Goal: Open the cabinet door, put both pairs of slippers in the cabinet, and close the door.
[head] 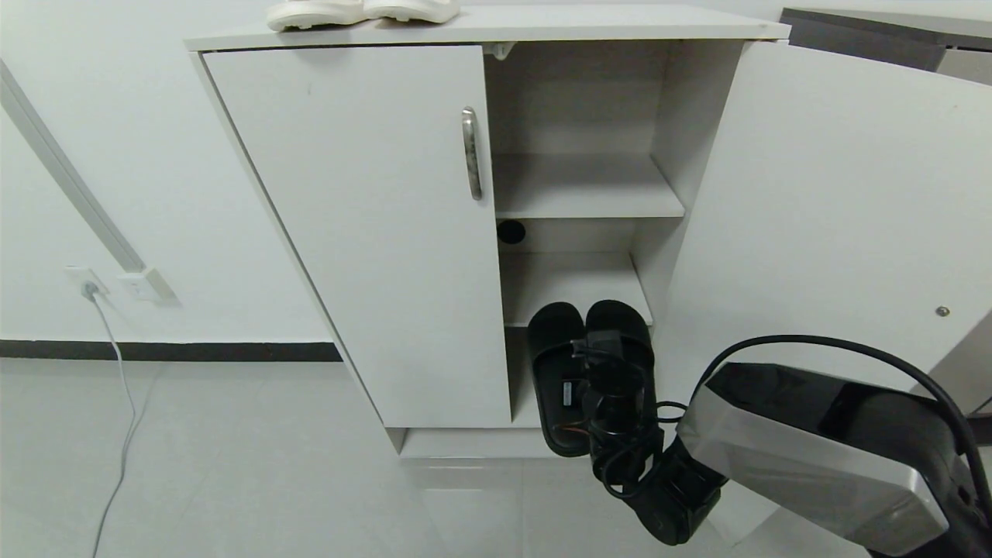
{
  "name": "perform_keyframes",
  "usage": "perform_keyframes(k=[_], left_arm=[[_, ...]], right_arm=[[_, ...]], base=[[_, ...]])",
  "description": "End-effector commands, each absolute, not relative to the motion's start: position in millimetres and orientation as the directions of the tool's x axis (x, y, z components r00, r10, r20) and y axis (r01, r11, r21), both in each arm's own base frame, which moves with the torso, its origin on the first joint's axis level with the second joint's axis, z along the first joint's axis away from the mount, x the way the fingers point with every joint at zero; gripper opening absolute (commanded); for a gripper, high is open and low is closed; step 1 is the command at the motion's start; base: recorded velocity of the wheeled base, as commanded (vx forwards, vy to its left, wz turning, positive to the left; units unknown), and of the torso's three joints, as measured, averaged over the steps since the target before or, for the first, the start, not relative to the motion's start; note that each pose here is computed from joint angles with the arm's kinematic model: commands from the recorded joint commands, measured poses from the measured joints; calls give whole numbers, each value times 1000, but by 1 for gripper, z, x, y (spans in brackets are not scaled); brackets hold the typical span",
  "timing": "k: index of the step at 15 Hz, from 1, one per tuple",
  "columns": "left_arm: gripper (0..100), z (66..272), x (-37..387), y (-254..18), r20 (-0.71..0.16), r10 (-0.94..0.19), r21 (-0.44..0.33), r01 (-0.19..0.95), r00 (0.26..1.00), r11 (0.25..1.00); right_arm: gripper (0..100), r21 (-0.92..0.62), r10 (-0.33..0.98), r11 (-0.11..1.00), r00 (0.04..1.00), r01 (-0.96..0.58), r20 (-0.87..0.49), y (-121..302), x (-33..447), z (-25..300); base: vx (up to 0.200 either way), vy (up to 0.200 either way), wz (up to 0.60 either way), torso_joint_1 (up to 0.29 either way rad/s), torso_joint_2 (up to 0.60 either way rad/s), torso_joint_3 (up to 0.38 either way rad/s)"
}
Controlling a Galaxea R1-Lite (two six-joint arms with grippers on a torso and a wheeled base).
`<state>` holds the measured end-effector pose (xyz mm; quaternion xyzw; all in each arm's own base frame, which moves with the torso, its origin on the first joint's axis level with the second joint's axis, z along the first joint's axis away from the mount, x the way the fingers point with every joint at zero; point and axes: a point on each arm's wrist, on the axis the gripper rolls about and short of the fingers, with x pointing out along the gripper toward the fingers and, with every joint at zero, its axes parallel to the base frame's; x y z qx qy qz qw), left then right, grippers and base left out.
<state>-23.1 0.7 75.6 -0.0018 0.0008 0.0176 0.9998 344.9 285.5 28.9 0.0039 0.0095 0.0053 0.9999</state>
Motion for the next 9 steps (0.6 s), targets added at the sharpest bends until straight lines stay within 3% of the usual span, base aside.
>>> perform_keyframes(k=[1,8,9], left_arm=[[0,76,-23,1,-3,35,-4,-35,999,999],[0,76,-23,1,-5,35,-4,-35,999,999],[0,76,-23,1,-5,35,-4,-35,999,999]], right_arm=[[0,0,10,1000,1000,-10,-28,285,344,25],[0,9,10,1000,999,-10,-37,285,345,20],[0,9,10,1000,999,-10,-37,286,345,20]], base=[[0,0,0,0,0,0],[0,0,0,0,0,0],[200,0,0,-2,2,2]])
